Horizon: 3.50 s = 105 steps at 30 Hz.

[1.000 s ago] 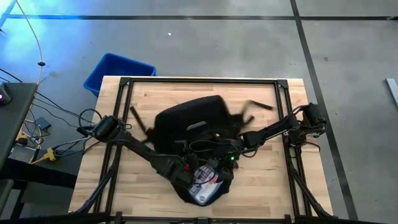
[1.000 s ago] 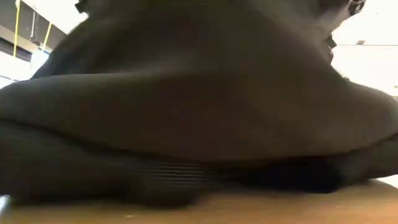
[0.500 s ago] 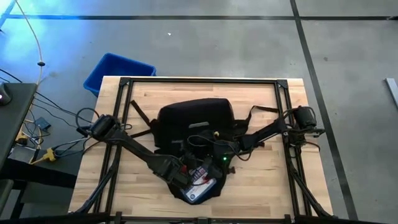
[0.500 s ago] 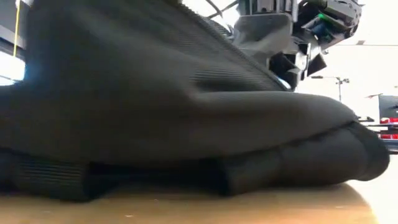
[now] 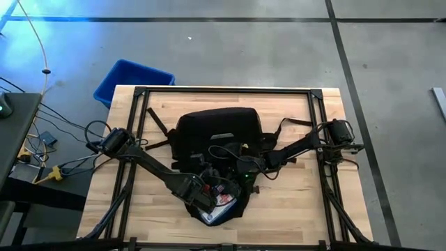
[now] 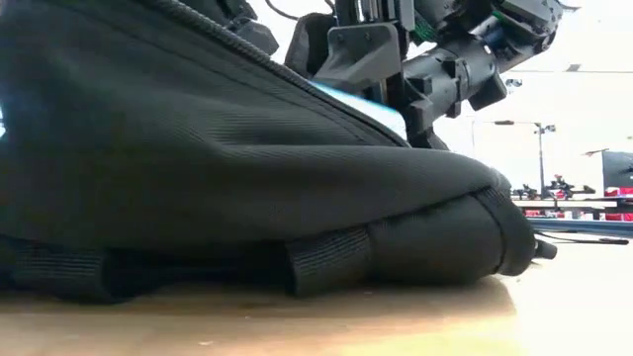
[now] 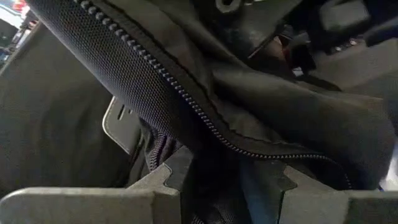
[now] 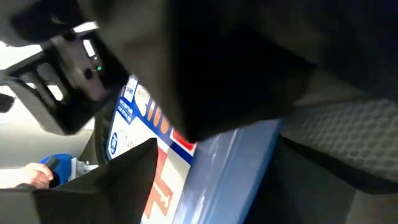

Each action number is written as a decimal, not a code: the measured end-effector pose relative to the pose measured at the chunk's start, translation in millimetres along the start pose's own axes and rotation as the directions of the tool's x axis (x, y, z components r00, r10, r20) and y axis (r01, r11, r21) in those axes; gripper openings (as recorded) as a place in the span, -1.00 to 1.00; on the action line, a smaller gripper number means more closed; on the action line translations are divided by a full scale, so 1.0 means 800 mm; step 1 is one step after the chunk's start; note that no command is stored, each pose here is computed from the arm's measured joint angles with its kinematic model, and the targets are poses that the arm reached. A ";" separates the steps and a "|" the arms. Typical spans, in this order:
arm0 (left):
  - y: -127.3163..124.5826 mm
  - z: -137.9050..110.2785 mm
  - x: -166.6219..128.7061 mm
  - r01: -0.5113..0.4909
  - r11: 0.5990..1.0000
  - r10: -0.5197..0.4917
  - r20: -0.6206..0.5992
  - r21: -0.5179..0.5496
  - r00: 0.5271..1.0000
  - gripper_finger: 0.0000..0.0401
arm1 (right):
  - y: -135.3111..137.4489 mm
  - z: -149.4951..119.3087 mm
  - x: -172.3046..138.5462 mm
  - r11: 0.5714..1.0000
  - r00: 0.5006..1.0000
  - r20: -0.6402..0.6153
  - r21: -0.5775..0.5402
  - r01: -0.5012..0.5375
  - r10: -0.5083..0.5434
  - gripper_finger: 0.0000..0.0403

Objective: Unpack backpack
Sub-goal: Remove the medkit from the backpack

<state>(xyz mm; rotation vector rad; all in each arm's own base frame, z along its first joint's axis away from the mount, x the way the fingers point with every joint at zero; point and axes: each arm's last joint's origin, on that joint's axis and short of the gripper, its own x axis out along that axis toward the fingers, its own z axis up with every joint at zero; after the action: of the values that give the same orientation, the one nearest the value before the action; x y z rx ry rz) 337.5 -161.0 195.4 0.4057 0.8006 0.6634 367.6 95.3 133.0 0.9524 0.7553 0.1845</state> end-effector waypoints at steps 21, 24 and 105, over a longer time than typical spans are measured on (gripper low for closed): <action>0.026 0.031 -0.048 0.009 0.998 -0.011 0.033 0.066 0.999 -0.54 | 0.014 -0.006 0.009 0.995 0.997 -0.003 -0.063 -0.072 0.072 0.53; 0.028 0.046 -0.067 0.116 0.981 -0.118 0.006 0.158 0.993 -0.46 | 0.011 -0.008 0.009 0.998 0.999 -0.015 -0.054 -0.046 0.045 0.60; -0.080 -0.024 -0.061 0.608 0.793 -0.578 -0.372 -0.045 0.726 -1.00 | 0.012 -0.008 0.010 0.986 0.983 -0.084 -0.003 0.164 -0.164 0.62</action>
<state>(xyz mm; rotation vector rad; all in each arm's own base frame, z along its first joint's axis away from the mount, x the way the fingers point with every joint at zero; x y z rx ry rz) 322.8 -239.0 172.7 0.0696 1.2502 0.0894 370.8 108.9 134.8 0.8855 0.9080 0.0797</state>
